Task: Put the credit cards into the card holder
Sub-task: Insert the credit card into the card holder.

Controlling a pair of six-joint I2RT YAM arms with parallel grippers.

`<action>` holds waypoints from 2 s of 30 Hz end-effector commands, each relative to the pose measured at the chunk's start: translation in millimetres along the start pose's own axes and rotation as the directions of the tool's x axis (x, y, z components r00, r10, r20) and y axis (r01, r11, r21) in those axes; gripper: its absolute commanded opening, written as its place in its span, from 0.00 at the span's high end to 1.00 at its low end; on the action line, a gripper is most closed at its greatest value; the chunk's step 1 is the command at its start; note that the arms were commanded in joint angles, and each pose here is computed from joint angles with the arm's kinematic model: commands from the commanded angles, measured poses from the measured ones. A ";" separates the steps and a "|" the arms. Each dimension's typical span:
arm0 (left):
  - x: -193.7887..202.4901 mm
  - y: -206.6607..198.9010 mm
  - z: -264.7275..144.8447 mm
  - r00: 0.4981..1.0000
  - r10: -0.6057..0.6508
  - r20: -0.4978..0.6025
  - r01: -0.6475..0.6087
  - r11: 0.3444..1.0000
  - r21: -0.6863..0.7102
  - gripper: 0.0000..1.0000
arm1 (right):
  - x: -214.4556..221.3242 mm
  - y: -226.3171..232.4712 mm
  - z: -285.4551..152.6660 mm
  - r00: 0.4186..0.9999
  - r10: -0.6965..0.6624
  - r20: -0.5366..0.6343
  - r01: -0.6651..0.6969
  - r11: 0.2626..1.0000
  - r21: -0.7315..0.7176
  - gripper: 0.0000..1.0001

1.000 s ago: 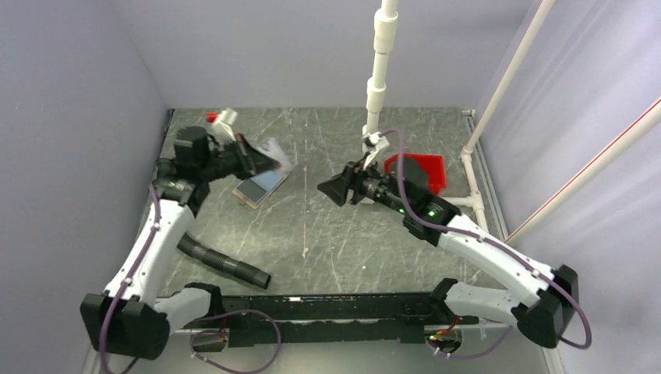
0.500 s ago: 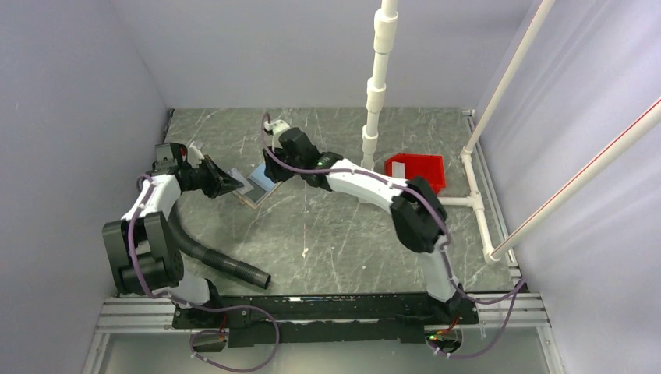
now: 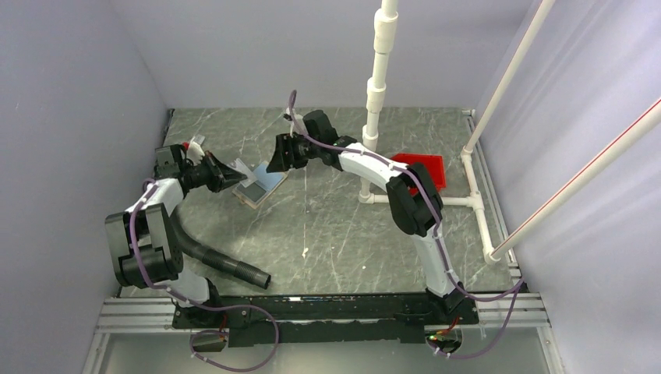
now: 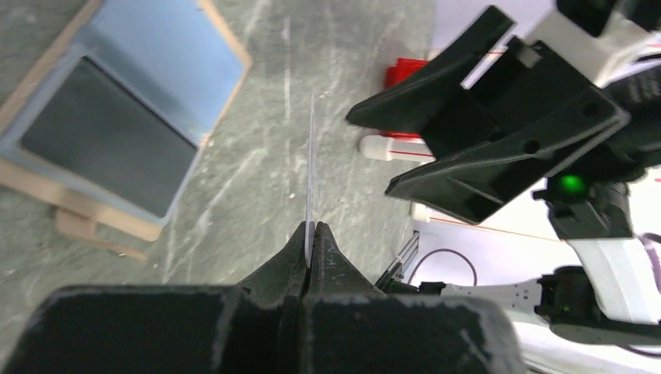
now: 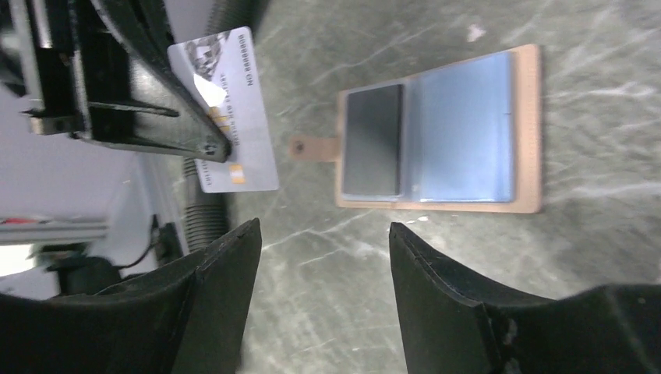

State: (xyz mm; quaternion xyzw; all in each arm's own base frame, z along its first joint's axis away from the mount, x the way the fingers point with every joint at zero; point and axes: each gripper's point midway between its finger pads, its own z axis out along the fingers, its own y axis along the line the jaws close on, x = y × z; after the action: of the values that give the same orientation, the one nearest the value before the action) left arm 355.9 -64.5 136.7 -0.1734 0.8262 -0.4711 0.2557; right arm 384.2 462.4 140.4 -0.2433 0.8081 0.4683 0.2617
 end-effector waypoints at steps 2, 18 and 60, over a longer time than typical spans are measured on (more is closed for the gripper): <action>-11.0 -62.1 -20.1 0.977 0.192 0.096 -0.209 0.952 0.224 1.00 | -25.9 76.5 -16.1 1.000 0.013 0.016 -0.009 0.965 -0.264 0.35; 3.5 -103.8 -33.0 0.957 0.265 0.117 -0.290 0.864 0.412 1.00 | -50.4 101.6 -19.5 0.986 0.161 0.052 -0.119 0.875 -0.470 0.80; -40.0 -98.0 -43.9 0.944 0.067 0.323 -0.178 0.927 0.330 0.82 | -47.6 106.4 -14.8 0.981 0.187 0.046 -0.142 0.865 -0.480 1.00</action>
State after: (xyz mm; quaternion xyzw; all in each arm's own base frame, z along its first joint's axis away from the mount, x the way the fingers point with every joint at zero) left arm 364.7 -64.4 229.1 -0.1758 0.6935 -0.5782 0.3923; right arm 359.9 494.8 230.9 -0.1815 0.6911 0.6733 0.1901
